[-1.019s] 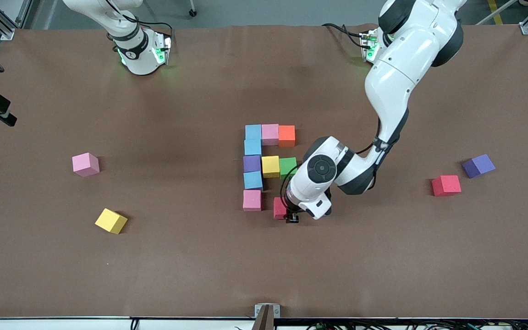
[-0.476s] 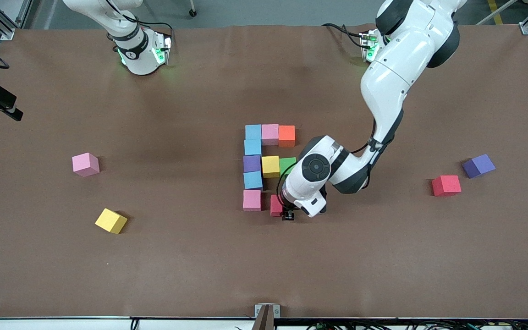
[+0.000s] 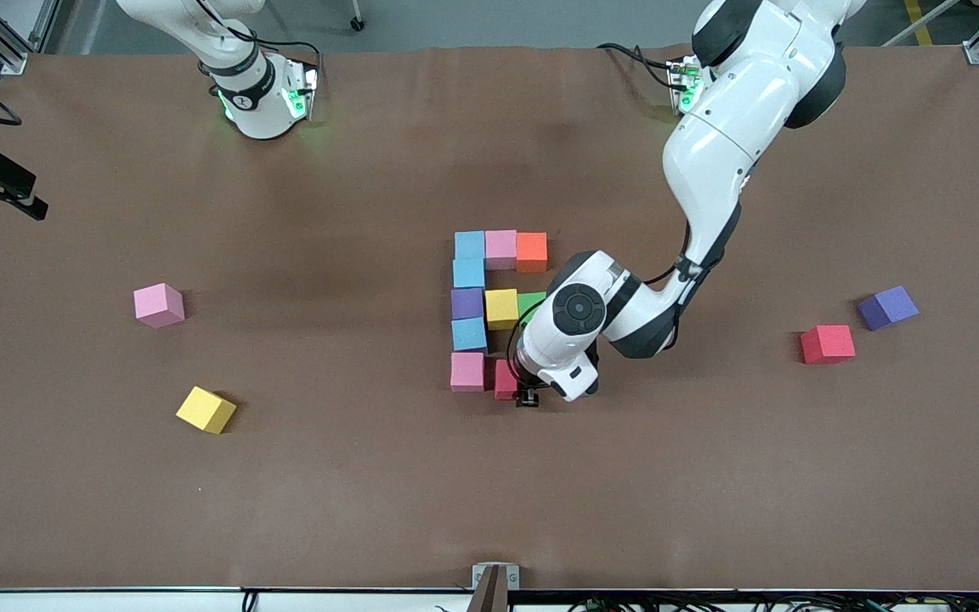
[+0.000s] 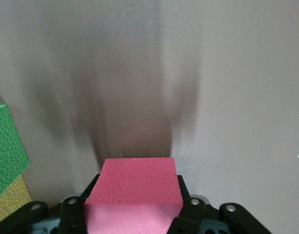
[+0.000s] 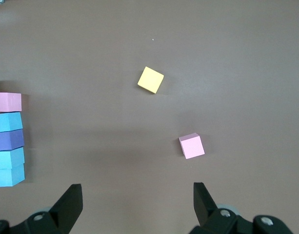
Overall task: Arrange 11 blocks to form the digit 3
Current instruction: 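Lower the pink cube beside the lowest pink cube and open the left gripper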
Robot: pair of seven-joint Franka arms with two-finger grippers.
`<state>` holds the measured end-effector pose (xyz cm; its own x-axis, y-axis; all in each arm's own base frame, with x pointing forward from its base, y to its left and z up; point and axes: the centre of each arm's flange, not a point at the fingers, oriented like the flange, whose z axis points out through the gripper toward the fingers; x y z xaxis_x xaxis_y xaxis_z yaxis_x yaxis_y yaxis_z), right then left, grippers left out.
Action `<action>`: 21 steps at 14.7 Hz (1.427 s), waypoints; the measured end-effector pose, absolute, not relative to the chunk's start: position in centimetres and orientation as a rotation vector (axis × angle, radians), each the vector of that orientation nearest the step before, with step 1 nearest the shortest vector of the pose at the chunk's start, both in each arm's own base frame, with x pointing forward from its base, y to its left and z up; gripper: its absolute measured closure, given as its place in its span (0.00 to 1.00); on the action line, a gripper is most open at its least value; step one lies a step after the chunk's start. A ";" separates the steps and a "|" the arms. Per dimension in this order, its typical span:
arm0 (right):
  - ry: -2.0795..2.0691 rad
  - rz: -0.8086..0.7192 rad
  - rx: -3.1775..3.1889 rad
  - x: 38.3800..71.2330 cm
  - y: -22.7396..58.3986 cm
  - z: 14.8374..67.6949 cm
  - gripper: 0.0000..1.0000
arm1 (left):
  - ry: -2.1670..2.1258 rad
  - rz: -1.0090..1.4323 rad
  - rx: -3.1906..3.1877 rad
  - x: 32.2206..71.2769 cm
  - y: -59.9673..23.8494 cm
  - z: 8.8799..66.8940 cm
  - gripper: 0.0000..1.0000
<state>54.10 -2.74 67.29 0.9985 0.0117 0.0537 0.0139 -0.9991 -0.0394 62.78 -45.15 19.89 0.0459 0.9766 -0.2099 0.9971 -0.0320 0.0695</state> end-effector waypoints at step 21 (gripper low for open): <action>-0.025 -0.081 -3.101 54.1 -2.6 67.3 0.00 | 2.016 -0.144 2.137 62.1 -46.7 18.9 0.39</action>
<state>54.10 -2.55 67.28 0.9985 0.0153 0.0524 0.0174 -0.9991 -0.0395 62.11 -46.70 18.88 0.0649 0.9762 -0.2070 0.9957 -0.0497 0.0778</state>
